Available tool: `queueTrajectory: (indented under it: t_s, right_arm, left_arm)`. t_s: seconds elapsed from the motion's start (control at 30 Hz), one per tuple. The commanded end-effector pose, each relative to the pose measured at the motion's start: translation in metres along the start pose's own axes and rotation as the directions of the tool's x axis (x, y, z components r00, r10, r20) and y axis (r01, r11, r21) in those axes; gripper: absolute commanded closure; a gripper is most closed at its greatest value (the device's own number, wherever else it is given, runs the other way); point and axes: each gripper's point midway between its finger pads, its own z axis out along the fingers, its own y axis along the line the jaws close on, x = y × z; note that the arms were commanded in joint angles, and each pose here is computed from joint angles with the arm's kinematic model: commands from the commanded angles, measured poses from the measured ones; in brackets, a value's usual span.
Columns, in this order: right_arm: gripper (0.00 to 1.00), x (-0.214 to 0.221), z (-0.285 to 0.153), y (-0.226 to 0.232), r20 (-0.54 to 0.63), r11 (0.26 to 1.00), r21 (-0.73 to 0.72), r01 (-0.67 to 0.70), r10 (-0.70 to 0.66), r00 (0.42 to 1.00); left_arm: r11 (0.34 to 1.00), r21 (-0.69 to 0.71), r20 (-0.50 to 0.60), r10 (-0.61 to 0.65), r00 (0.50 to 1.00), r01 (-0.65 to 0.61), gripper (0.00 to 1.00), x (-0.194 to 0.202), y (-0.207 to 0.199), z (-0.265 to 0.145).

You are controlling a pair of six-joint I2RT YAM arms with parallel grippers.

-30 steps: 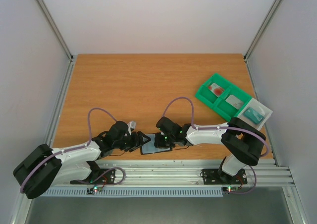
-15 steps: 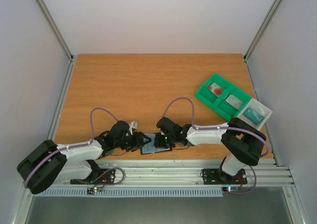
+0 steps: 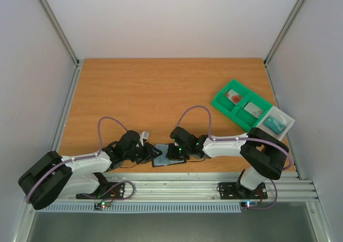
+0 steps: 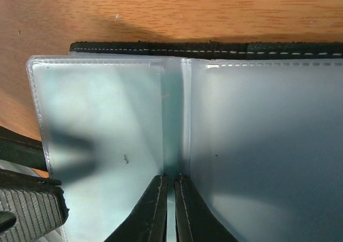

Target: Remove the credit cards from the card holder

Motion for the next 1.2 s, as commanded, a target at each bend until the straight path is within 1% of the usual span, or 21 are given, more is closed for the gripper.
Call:
queueTrajectory:
  t_s: [0.0,0.07,0.17,0.27,0.43,0.57,0.63,0.8,0.97,1.17]
  right_arm:
    - [0.92,0.009,-0.004,-0.005,-0.02,1.0,0.014,0.013,-0.012,1.0]
    - [0.89,0.006,-0.011,-0.004,0.007,0.999,0.019,0.028,-0.028,1.0]
    - [0.83,-0.001,-0.023,-0.001,0.042,0.998,0.038,0.057,-0.059,0.997]
    - [0.79,-0.006,-0.032,0.001,0.065,0.996,0.053,0.076,-0.079,0.995]
    - [0.72,-0.012,-0.048,-0.011,0.111,0.987,0.129,0.091,-0.106,0.988]
    - [0.68,-0.016,-0.061,-0.023,0.133,0.973,0.201,0.113,-0.141,0.981]
    - [0.65,-0.021,-0.068,-0.032,0.154,0.961,0.249,0.123,-0.165,0.974]
    - [0.59,-0.025,-0.068,-0.039,0.143,0.945,0.294,0.139,-0.188,0.972]
    - [0.56,-0.03,-0.065,-0.05,0.139,0.942,0.318,0.11,-0.161,0.977]
    - [0.58,-0.03,-0.067,-0.055,0.146,0.946,0.312,0.087,-0.138,0.98]
  left_arm:
    - [0.999,0.024,0.032,0.033,0.999,-0.034,0.77,-0.009,-0.016,-0.002]
    - [1.0,-0.005,0.034,0.028,0.999,-0.027,0.78,-0.009,-0.011,-0.001]
    - [1.0,0.013,0.026,0.026,0.999,-0.026,0.81,-0.009,-0.017,-0.001]
    - [0.999,0.024,0.024,0.031,0.999,-0.032,0.81,-0.01,-0.022,-0.001]
    - [0.999,0.028,0.016,0.032,0.999,-0.033,0.75,-0.009,-0.025,-0.001]
    - [0.999,0.035,0.017,0.034,0.999,-0.035,0.7,-0.009,-0.027,-0.002]
    - [0.998,0.04,0.018,0.037,0.999,-0.038,0.69,-0.01,-0.029,-0.001]
    - [0.998,0.042,0.007,0.037,0.999,-0.037,0.66,-0.009,-0.031,0.002]
    - [0.995,0.084,-0.007,0.05,0.999,-0.049,0.66,-0.01,-0.047,0.006]
    - [0.992,0.11,-0.001,0.059,0.998,-0.059,0.66,-0.009,-0.056,0.01]
